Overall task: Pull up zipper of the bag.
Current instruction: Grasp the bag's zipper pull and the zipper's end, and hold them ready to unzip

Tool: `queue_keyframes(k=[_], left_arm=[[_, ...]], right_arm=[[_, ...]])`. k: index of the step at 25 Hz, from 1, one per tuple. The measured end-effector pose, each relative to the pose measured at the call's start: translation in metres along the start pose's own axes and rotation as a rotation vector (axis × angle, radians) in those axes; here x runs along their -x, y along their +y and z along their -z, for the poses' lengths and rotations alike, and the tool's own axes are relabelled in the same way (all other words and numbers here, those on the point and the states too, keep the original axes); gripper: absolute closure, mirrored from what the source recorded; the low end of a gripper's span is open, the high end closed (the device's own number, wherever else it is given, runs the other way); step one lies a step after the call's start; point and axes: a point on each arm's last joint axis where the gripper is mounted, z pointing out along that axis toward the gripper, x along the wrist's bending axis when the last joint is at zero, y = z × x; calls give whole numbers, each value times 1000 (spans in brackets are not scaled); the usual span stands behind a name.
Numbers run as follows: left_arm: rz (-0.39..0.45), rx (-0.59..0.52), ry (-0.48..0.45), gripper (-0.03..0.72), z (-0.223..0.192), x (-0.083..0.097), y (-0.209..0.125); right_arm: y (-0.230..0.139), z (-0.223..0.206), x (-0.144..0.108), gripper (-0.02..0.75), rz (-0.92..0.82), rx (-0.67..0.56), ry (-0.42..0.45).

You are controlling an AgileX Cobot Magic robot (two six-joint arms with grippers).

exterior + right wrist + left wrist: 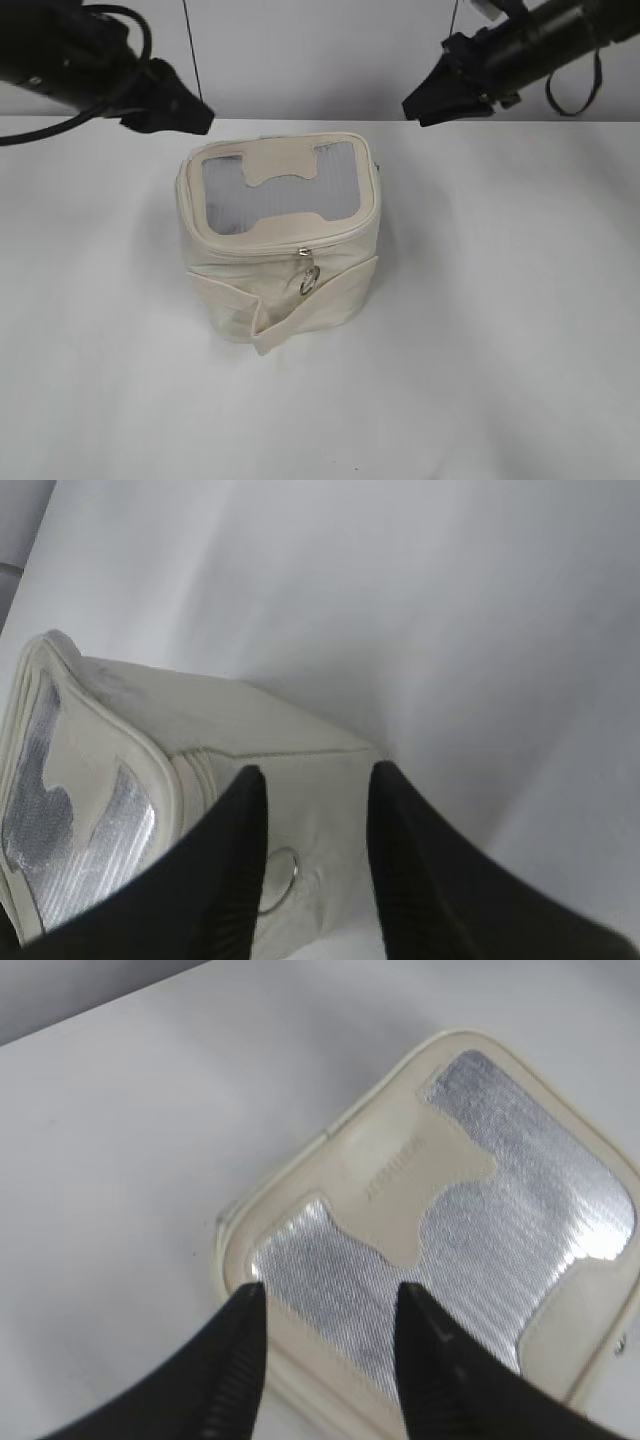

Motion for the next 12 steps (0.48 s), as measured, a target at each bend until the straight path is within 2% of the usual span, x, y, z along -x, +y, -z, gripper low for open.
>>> queue_keyframes(k=[2,7,10,12], left_arm=[[-26,-23,-44,330,-20,-7,16],[-126,-23,-247,302,-65,-16,58],[-157,-26,-329,294,-89,-21,74],[-179,-42,-383,293,-104,-23,81]], right_arm=[[-21,13,2,459,-3,76,-50],[-98,33,-14,461,65,268,-142],[-131,33,-20,461,84,359,-139],[-145,29,-19,461,78,377,-126]])
